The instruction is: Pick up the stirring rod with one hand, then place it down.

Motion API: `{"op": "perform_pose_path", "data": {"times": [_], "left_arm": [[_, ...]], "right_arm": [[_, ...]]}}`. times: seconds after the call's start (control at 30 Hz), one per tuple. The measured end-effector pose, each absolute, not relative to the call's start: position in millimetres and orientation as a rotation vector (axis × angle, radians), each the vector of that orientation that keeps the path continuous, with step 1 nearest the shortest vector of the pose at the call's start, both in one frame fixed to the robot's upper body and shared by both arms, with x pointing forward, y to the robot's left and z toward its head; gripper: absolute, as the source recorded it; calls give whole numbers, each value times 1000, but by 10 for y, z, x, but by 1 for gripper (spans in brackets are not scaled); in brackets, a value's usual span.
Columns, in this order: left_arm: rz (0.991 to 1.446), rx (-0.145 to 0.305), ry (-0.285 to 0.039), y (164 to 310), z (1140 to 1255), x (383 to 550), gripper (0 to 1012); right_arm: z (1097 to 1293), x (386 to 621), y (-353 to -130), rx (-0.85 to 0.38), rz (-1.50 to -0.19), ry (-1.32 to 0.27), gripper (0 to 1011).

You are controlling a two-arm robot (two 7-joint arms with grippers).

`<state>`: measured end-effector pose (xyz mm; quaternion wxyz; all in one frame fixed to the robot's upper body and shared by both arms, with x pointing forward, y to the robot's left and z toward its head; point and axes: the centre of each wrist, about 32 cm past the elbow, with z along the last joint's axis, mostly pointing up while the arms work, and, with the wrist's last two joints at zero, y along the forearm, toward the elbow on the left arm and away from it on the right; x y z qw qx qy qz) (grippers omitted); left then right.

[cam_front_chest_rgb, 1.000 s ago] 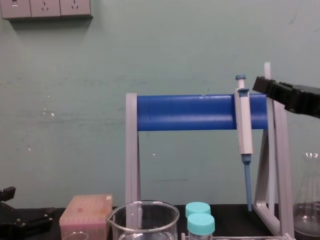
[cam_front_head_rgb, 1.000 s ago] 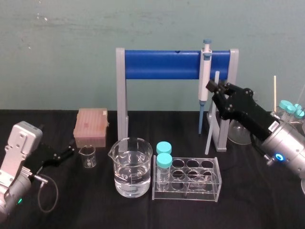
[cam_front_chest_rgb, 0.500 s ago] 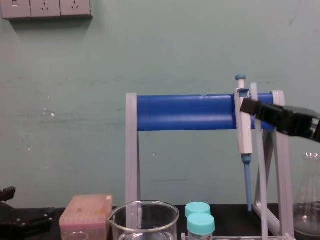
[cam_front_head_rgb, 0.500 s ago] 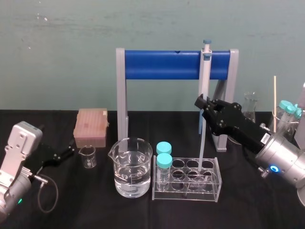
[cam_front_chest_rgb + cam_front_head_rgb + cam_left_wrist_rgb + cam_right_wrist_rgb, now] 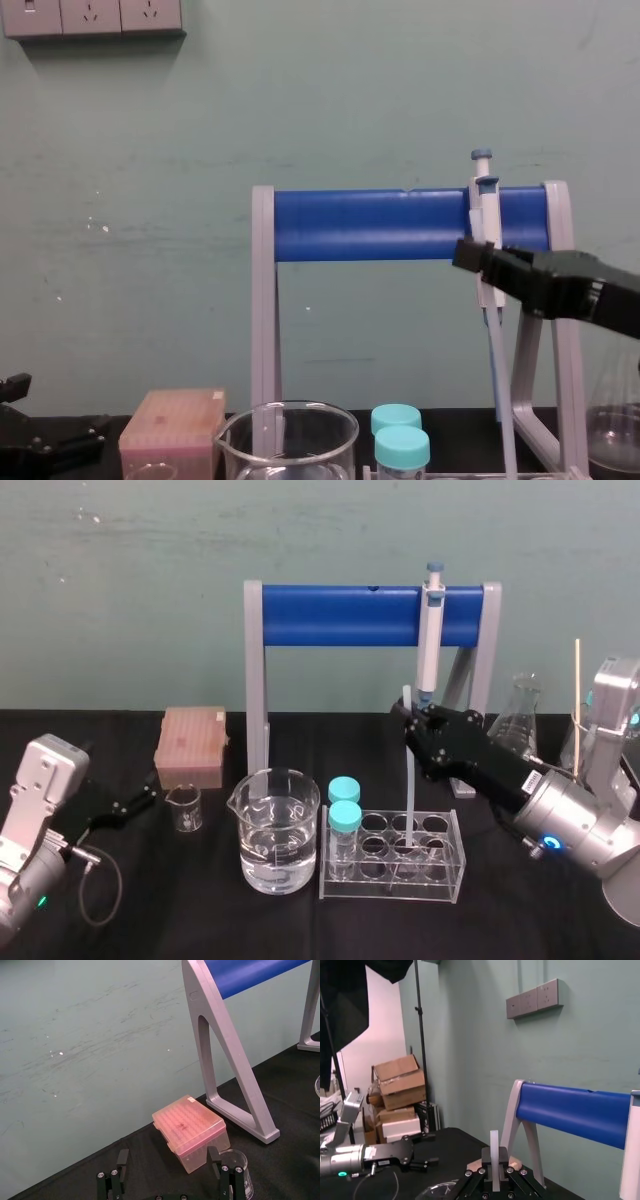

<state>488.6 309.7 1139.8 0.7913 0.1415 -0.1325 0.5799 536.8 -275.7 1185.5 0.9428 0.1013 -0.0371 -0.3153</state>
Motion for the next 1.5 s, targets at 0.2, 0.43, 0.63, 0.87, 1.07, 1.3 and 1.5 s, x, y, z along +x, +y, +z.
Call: {"op": "perform_pose_path", "data": {"times": [0.2,0.43,0.63,0.87,1.07,1.3,1.5], "left_arm": [[1248,304,-285,3096,11398,4886,1000],[1248,305,-285,3097,11398,4886,1000],[1248,305,-285,3097,11398,4886,1000],[1248,304,-285,3097,11398,4886,1000],[1248,304,-285,3097,11398,4886,1000],[1248,304,-285,3097,11398,4886,1000],[1248,304,-285,3097,11398,4886,1000]], "right_arm": [[11775,5388,-2730,176,-642,-73,66],[11679,5401,-2706,142,-650,-47,66],[11611,5395,-2687,120,-661,-10,66],[11550,5371,-2673,96,-666,15,66],[11534,5363,-2674,84,-666,17,66],[11531,5359,-2676,78,-669,13,66],[11531,5358,-2676,79,-668,13,66]]}}
